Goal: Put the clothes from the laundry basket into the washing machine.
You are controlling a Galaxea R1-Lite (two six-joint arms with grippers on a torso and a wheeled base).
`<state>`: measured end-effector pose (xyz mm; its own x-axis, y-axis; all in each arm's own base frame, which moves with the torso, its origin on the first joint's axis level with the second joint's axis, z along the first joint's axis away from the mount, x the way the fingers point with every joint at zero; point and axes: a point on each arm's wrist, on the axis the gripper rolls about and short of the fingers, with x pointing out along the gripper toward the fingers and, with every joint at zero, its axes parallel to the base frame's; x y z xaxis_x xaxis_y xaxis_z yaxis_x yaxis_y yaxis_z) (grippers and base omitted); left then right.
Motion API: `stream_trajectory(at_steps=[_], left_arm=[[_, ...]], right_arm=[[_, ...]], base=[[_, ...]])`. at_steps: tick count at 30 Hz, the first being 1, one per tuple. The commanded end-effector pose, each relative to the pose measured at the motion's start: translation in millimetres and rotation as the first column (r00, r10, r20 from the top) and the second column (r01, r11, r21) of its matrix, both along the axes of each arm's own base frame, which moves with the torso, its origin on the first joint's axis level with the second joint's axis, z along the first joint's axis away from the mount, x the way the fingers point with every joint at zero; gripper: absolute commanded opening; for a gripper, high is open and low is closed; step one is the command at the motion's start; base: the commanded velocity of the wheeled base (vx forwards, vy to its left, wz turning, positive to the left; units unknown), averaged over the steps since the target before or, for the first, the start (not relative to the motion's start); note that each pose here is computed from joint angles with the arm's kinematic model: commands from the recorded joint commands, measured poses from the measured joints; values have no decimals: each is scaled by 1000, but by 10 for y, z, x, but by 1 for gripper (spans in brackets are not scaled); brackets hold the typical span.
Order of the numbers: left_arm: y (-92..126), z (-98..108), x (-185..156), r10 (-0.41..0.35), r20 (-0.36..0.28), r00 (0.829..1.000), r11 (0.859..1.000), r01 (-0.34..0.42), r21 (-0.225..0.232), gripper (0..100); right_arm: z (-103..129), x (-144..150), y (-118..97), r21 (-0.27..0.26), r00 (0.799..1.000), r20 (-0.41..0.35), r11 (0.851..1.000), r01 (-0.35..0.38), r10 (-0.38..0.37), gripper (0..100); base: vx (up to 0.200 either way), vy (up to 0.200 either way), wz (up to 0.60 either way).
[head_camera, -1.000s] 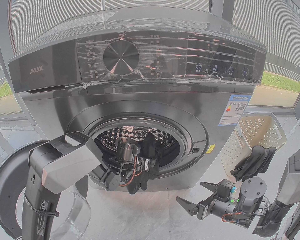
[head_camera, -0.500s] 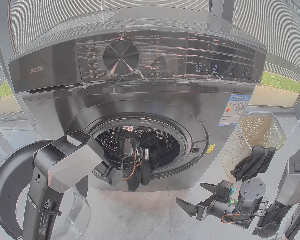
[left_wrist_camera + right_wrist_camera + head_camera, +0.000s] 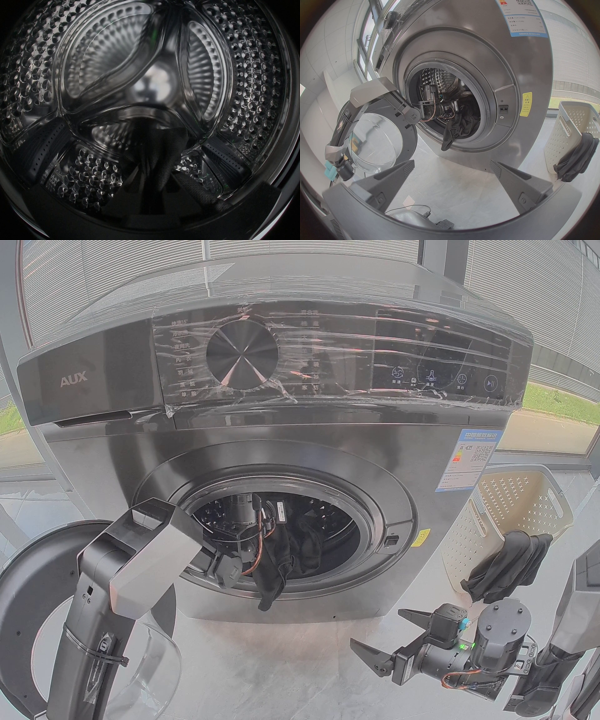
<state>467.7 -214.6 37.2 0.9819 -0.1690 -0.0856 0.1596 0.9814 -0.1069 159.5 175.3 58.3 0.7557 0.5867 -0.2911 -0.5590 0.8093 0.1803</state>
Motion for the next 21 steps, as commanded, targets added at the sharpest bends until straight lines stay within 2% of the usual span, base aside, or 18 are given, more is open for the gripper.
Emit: stream_trajectory(at_steps=[1, 2, 6, 7, 9, 11, 13, 17, 21], left_arm=[[-2, -28, 6, 1, -7, 1000, 1000, -1, -15, 0], [-6, -25, -3, 1, -10, 1000, 1000, -2, -17, 100], [-28, 12, -13, -3, -3, 1000, 1000, 3, -25, 100], [-81, 54, -30, -12, 8, 1000, 998, 12, -55, 100], [-125, 69, -82, -21, -7, 1000, 997, 20, -75, 100], [-122, 118, -191, -30, -51, 998, 998, 27, -59, 100], [-146, 23, -324, -45, -114, 993, 999, 42, -25, 100], [-183, -144, -495, -78, -194, 978, 996, 84, 22, 100], [-205, -272, -578, -94, -244, 965, 993, 109, 50, 100]], right_arm=[[-5, -4, 2, -1, 1000, -1, 1000, -2, 2, 100], [-5, -4, 2, -1, 1000, -1, 1000, -2, 2, 100], [-5, -4, 2, -1, 1000, -1, 1000, -2, 2, 100], [-5, -4, 2, -1, 1000, -1, 1000, -2, 2, 100], [-5, -4, 1, 0, 1000, -2, 1000, 0, 0, 100], [-8, -4, 2, -1, 1000, -3, 1000, -1, 1, 100], [-8, -4, 2, -1, 1000, -3, 1000, -1, 1, 100], [-13, -3, 3, -4, 1000, -5, 1000, -1, 1, 100], [-23, -4, 1, -6, 1000, -9, 1000, -1, 1, 100]], base=[[0, 0, 0], [0, 0, 0], [0, 0, 0], [0, 0, 0], [0, 0, 0], [0, 0, 0], [0, 0, 0], [0, 0, 0], [0, 0, 0]])
